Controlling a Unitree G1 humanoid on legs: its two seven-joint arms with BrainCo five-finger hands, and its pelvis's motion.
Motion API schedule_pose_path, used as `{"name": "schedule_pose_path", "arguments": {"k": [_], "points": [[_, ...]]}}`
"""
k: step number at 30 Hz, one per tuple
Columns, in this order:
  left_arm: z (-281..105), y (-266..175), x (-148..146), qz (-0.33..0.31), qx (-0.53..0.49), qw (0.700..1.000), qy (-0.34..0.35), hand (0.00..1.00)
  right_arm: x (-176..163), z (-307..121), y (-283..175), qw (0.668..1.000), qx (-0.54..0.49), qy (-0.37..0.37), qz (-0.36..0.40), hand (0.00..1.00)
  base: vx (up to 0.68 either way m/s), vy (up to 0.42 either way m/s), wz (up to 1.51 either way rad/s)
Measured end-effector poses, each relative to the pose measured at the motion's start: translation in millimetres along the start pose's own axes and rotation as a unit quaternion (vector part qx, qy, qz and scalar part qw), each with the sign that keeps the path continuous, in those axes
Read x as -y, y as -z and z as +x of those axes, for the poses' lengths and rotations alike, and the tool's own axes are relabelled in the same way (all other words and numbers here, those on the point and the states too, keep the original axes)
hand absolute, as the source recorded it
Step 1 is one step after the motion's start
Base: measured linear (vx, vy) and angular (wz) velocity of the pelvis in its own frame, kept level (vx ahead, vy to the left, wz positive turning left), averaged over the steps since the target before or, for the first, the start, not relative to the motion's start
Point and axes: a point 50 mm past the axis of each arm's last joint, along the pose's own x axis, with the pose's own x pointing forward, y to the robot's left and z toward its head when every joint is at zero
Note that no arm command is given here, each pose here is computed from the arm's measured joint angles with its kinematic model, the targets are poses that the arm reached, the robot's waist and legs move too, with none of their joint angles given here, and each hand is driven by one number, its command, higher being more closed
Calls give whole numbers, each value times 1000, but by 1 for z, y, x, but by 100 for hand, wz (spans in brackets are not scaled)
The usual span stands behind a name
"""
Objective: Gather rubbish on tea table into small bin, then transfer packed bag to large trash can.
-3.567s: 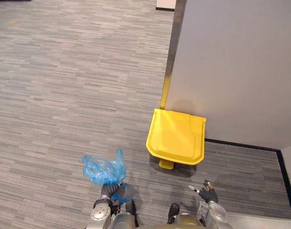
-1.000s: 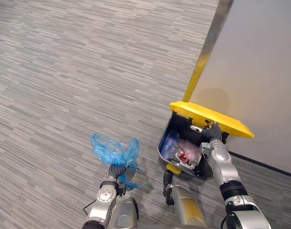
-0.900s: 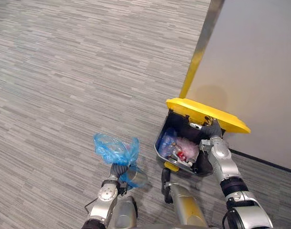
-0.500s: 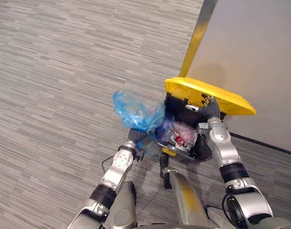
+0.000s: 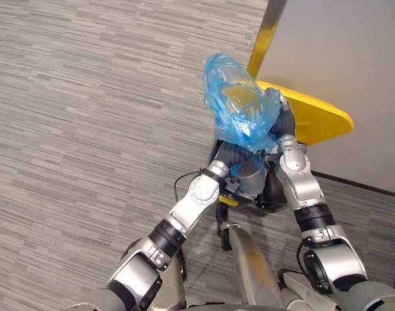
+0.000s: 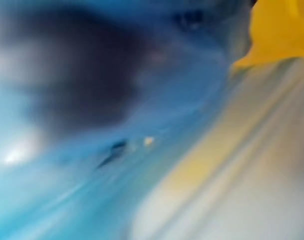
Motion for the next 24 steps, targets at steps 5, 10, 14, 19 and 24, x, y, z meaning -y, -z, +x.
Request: {"name": "schedule_pose_path", "arguments": {"k": [5,10,14,19,24], "points": [[16,7,-3,34,-21,999,-2,100,3,7,-10,1000,13,8,-13,0,-17,5,3],[18,23,-3,56,-65,996,-4,100,6,14,-23,998,38,10,-46,0,16,-5,0],[18,27,-10,62,-76,995,-20,100,7,15,-26,994,52,12,-94,0,0,0,0],[17,28,-15,62,-80,994,-34,100,10,15,-18,987,48,20,-153,0,0,0,0],[13,41,-19,70,-109,991,-40,100,14,12,-16,977,61,34,-201,0,7,-3,0]]}}
